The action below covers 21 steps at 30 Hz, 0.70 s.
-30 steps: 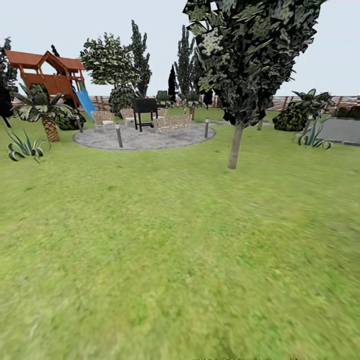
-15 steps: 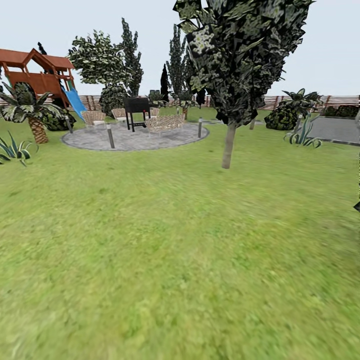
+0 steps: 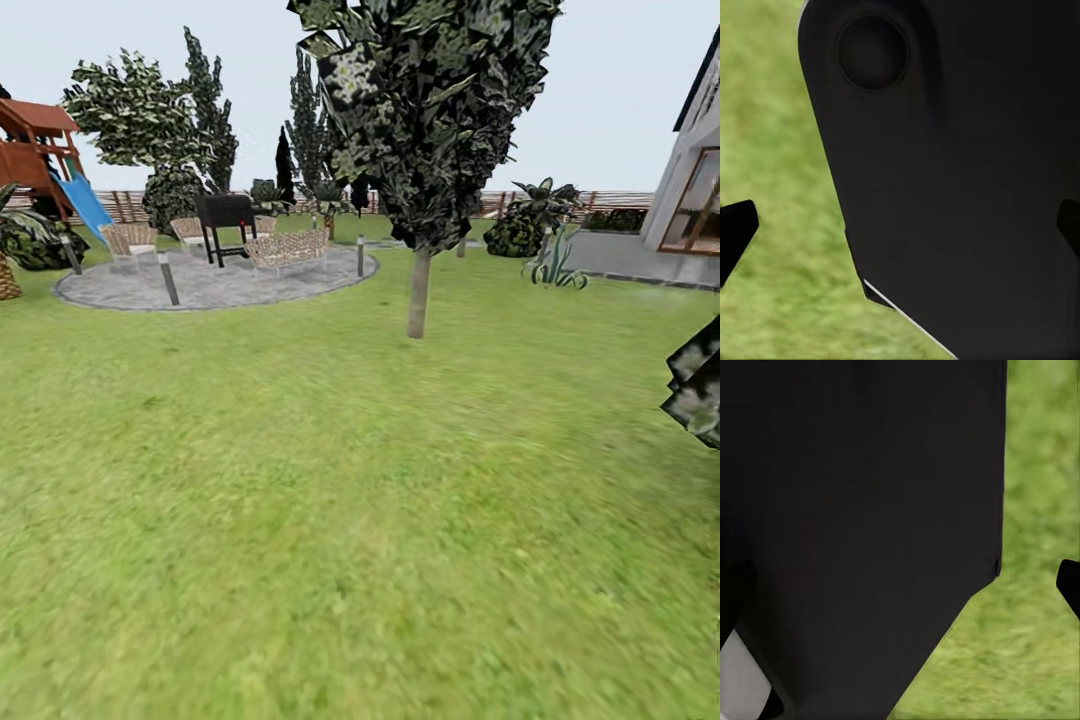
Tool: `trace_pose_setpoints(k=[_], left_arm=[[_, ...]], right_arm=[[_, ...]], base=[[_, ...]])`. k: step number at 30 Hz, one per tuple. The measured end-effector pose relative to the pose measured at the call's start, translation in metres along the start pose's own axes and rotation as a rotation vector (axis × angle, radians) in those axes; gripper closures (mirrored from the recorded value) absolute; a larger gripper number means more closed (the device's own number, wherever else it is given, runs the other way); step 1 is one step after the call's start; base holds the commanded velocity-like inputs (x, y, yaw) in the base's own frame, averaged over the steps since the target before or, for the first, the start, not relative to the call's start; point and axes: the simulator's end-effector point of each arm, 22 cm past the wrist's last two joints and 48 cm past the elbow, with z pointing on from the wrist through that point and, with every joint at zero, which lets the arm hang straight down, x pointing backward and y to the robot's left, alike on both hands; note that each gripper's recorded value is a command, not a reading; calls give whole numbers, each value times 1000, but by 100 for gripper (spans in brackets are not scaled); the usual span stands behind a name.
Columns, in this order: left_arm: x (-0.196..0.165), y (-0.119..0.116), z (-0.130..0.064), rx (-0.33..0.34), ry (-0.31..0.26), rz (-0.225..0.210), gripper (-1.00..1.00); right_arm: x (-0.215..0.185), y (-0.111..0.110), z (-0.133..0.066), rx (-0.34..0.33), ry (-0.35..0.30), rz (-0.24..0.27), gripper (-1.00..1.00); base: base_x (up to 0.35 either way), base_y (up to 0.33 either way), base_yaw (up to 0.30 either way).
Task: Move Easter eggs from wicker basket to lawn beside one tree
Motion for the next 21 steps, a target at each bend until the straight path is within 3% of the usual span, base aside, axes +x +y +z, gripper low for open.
trace_pose_setpoints(k=[13, 21], left_arm=[[0, 0, 0, 1, 0, 4, -100], [0, 0, 0, 1, 0, 5, -100]], right_arm=[[0, 0, 0, 0, 0, -1, -100], [0, 0, 0, 0, 0, -1, -100]], base=[[335, 0, -113], [335, 0, -246]])
